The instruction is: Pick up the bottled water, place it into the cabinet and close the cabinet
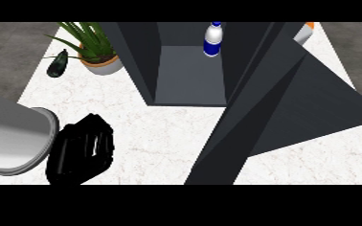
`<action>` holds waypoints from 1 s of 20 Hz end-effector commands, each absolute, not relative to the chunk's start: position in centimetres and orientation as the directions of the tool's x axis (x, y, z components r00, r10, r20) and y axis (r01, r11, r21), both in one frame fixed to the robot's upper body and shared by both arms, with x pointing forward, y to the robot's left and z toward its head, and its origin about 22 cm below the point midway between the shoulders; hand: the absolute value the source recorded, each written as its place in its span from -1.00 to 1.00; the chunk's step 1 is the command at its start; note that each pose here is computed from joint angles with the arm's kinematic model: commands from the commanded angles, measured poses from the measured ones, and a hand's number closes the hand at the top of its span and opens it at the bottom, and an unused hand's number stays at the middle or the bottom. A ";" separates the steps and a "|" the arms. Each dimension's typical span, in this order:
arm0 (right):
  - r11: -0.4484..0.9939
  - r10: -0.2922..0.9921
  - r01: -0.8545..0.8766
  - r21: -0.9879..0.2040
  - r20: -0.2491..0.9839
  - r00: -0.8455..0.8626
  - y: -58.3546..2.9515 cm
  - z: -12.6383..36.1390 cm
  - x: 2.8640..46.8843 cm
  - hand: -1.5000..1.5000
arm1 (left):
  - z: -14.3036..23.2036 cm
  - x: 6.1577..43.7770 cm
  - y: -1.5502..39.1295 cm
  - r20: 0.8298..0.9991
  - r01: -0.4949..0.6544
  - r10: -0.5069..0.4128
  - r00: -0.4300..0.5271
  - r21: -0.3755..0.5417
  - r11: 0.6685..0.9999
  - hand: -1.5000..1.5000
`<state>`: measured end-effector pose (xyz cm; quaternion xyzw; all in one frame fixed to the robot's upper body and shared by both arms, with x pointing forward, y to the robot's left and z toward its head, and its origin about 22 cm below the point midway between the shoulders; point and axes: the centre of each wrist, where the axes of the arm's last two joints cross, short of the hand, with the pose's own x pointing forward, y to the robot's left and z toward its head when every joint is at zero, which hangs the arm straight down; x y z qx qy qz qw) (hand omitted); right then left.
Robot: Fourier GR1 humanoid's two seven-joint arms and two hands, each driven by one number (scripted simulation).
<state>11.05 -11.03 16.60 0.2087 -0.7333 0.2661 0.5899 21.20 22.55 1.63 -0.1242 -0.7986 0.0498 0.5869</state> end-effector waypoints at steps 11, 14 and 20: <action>0.783 0.036 -0.562 -0.268 0.921 -0.388 -4.1 18.4 14.0 1.00 | 1.9 18.3 27.2 0.919 0.123 0.258 -0.299 -0.231 0.965 1.00; 0.818 0.059 -0.518 -0.251 0.932 -0.359 -4.1 18.8 16.1 1.00 | 1.9 17.6 28.6 0.921 0.109 0.252 -0.296 -0.229 0.967 1.00; 0.881 -0.006 -0.457 -0.126 0.961 -0.276 -4.2 20.0 20.8 1.00 | 2.9 16.4 31.9 0.923 0.135 0.243 -0.298 -0.212 0.968 1.00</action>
